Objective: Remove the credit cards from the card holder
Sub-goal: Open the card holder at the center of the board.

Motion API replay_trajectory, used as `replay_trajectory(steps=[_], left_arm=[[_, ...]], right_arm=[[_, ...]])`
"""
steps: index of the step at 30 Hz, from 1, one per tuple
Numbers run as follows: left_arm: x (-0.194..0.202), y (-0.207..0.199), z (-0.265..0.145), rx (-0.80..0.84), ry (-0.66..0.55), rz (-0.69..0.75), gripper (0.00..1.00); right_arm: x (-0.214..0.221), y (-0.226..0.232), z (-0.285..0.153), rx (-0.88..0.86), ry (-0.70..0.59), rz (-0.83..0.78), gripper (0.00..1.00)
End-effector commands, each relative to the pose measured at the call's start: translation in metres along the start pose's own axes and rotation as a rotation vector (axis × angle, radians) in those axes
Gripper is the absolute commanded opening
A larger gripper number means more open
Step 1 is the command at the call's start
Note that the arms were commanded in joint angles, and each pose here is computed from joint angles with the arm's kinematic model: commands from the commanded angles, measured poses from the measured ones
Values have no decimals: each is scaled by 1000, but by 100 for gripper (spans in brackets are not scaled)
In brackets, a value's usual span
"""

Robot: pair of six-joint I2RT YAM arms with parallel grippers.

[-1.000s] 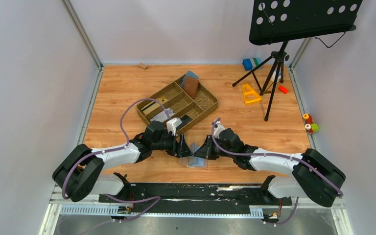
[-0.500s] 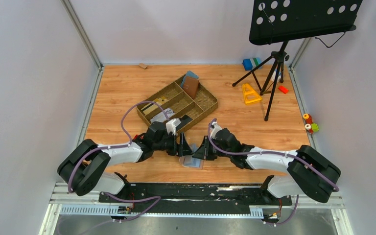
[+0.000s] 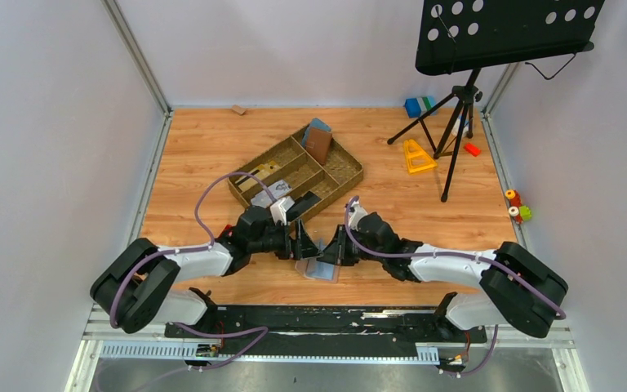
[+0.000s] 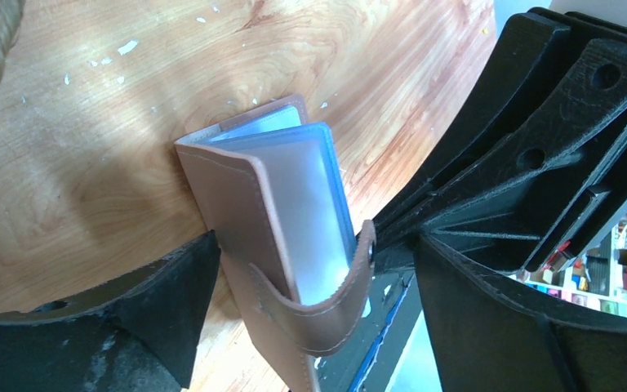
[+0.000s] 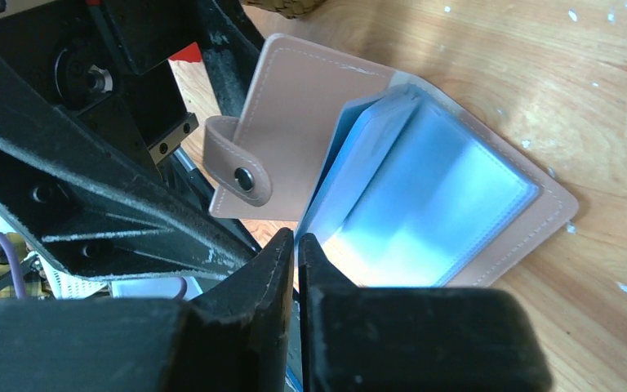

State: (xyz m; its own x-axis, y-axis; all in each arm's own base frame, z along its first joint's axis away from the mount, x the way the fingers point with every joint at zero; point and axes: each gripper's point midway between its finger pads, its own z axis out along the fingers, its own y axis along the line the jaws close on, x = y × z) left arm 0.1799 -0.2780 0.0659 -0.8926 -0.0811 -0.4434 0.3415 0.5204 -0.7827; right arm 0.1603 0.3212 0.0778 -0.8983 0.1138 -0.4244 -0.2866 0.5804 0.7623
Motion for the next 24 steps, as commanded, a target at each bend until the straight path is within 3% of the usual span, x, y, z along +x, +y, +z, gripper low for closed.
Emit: replay_trajectory(steps=[1,19,24], left_arm=[[1,0,-8,20,-10,22,99],[25,19,-21,-65,112,131,97],[28,30,-21,-118,133,132,88]], right_arm=[[-23,37,3,-100,-64,-35,8],[-22,33,15,-80,-38,-15,13],[-20,34,18,-73,-27,-15,16]])
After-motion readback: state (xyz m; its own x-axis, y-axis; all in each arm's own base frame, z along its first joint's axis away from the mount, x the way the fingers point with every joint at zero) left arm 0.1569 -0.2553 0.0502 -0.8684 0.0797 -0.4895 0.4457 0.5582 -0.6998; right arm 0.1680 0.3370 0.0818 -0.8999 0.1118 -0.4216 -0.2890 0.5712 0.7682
